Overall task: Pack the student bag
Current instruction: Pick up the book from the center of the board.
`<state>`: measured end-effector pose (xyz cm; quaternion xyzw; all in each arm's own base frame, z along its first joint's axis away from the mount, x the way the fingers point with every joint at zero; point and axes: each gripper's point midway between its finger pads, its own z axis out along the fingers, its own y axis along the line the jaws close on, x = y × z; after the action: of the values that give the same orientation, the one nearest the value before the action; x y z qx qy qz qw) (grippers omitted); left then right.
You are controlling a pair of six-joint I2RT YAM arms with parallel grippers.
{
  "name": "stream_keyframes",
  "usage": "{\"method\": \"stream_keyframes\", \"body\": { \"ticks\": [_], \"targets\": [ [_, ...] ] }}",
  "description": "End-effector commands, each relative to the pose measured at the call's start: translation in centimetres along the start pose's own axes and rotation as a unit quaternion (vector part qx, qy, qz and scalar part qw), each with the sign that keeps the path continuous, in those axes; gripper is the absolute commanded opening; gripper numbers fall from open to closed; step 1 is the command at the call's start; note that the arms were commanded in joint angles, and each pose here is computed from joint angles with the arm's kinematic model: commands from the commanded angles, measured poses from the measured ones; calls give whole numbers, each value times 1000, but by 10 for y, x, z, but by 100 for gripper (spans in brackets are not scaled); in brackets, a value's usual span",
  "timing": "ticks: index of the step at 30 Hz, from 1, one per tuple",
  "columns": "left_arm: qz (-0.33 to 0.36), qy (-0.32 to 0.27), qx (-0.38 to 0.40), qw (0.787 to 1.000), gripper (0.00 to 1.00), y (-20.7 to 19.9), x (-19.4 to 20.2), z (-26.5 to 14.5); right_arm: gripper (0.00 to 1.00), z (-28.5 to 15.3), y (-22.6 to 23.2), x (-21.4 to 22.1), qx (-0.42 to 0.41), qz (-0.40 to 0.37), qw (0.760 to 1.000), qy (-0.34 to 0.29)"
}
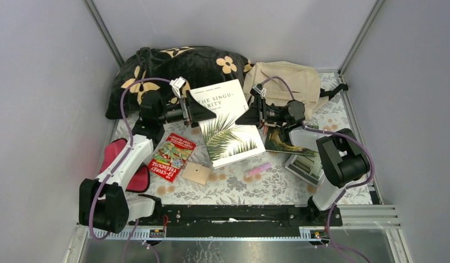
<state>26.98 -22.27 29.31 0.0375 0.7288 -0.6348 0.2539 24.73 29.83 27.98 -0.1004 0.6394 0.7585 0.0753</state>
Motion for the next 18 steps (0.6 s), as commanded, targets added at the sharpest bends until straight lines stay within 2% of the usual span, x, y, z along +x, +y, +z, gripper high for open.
{"method": "stream_keyframes", "body": {
  "ticks": [1, 3, 4, 5, 8, 11, 14, 16, 18],
  "targets": [
    [22, -24, 59, 998, 80, -32, -14, 10, 38, 4, 45, 6, -60, -85, 994, 18],
    [19, -38, 55, 998, 62, -32, -20, 11, 51, 3, 44, 3, -55, -82, 995, 8],
    [19, -45, 53, 997, 57, -33, -23, 11, 62, 3, 42, 0, -49, -81, 996, -1],
    [17, -54, 48, 997, 45, -32, -27, 12, 73, 0, 40, -5, -40, -81, 996, -17],
    [5, -102, 25, 994, 31, -34, -46, 10, 98, -19, 35, -29, 9, -66, 993, -99],
    [24, -137, 17, 990, 27, -47, -63, 7, 100, -32, 19, -44, 112, -73, 979, -157],
    [42, -169, 3, 985, 28, -56, -83, 2, 100, -59, 4, -61, 248, -107, 934, -235],
    [46, -202, 2, 978, 28, -63, -96, -3, 100, -81, 8, -67, 285, -109, 904, -300],
    [48, -242, 13, 969, 28, -72, -109, -9, 100, -93, 25, -66, 263, -122, 888, -355]
  ]
}}
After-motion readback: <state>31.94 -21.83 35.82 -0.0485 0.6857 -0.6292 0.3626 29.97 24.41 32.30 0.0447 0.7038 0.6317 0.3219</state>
